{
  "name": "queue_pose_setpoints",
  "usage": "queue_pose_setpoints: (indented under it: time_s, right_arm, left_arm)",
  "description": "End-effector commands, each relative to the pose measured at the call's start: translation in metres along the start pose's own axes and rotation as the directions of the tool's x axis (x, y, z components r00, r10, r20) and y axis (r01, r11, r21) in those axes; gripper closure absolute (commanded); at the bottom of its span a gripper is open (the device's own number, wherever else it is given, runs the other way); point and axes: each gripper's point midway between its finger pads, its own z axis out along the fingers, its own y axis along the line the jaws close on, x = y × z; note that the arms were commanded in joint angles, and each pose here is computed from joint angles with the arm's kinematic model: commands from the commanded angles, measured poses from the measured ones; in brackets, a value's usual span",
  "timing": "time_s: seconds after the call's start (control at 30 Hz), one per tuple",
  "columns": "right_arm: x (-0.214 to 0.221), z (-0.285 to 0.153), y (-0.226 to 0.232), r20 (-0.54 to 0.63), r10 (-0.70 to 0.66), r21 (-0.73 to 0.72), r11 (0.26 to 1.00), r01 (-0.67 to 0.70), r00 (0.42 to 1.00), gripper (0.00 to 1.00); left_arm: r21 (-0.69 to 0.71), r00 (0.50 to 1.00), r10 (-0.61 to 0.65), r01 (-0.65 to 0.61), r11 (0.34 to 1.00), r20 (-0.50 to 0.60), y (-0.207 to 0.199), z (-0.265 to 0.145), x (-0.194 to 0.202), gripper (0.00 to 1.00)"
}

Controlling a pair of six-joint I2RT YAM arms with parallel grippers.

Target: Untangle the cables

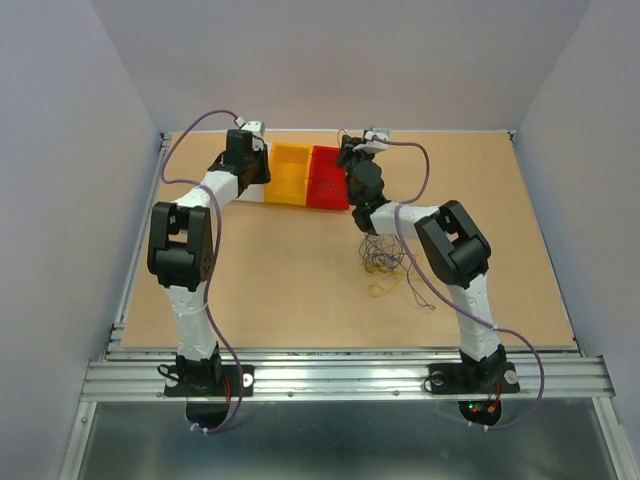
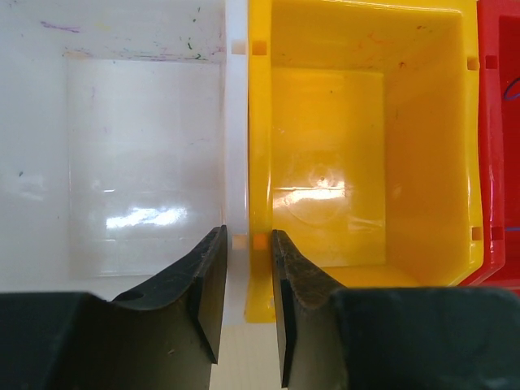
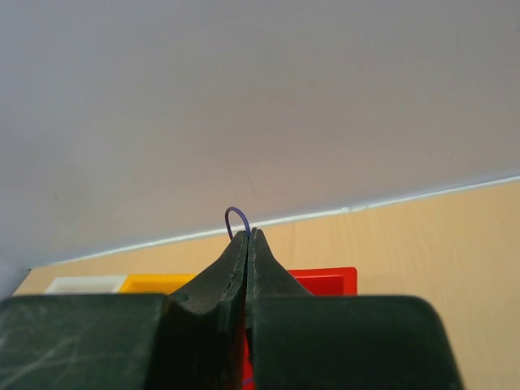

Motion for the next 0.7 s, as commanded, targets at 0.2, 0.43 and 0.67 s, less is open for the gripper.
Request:
queue_pose_setpoints:
  time_s: [0.2, 0.43, 0.67]
  right_arm:
    - [0.031, -0.005, 0.006, -0.238, 0.062, 0.038, 0.998, -0.055, 0.969, 1.00]
    - [0.074, -0.026, 0.000, -0.437, 0.041, 0.060, 0.998, -0.016, 0.899, 1.00]
    - [0.108, -0.036, -0.006, -0.559, -0.056, 0.026, 0.996, 0.084, 0.828, 0.93]
  left_arm:
    - [0.075, 0.991, -0.026, 0.016, 0.997, 0.132, -0.022, -0.043, -0.034, 0.78]
    - [0.092, 0.988, -0.039, 0.025, 0.995, 0.153, -0.026, -0.054, -0.031, 0.78]
    - [0.106, 0.984, -0.037, 0.018, 0.994, 0.175, -0.037, -0.059, -0.027, 0.71]
